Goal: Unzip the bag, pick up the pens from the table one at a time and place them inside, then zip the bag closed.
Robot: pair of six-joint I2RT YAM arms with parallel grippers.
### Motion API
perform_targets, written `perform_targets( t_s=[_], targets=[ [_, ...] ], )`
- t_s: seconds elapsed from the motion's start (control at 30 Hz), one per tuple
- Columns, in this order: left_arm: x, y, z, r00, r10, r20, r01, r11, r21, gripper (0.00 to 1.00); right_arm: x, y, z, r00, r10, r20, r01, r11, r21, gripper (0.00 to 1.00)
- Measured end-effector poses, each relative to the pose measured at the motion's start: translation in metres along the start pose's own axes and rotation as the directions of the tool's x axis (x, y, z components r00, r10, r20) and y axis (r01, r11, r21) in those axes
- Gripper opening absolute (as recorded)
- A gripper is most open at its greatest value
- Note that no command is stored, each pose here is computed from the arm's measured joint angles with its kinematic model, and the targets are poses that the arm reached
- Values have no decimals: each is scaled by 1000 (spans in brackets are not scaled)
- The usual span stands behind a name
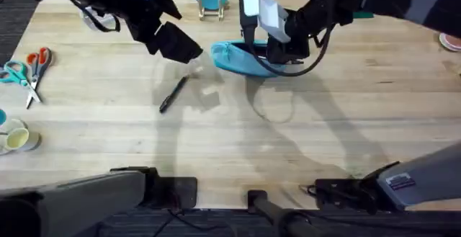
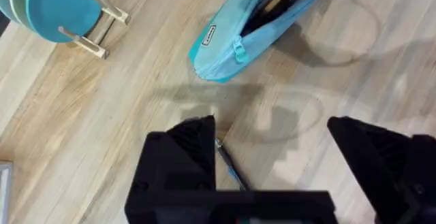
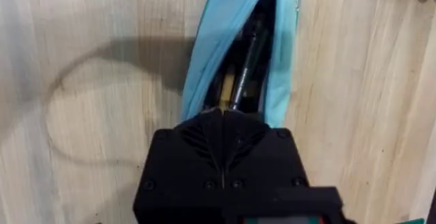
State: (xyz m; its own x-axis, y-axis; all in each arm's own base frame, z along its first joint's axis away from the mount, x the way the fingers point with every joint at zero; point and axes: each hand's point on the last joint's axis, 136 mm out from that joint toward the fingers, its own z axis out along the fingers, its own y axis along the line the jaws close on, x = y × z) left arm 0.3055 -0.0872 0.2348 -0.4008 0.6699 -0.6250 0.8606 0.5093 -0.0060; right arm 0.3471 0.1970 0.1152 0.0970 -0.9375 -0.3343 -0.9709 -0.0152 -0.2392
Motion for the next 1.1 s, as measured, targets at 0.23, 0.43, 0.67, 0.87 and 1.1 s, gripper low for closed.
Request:
perform_targets(
  t_s=[0.23,0.43,0.67,0.87,1.1],
  targets=[
    [0,0,0,1000,0,0,0,1000,0,995,0,0,0,999,39,1,-39,999,1,178],
    [0,0,0,1000,0,0,0,1000,0,995,0,-1,0,999,47,1,-47,999,5,941],
    [0,0,0,1000,0,0,0,1000,0,995,0,-1,0,999,51,-1,-51,999,6,996],
    [0,0,0,1000,0,0,0,1000,0,995,0,-1,0,998,68,-1,-68,998,5,997],
    [0,0,0,1000,0,0,0,1000,0,995,-3,-3,-11,994,108,12,-108,994,28,998]
  ],
)
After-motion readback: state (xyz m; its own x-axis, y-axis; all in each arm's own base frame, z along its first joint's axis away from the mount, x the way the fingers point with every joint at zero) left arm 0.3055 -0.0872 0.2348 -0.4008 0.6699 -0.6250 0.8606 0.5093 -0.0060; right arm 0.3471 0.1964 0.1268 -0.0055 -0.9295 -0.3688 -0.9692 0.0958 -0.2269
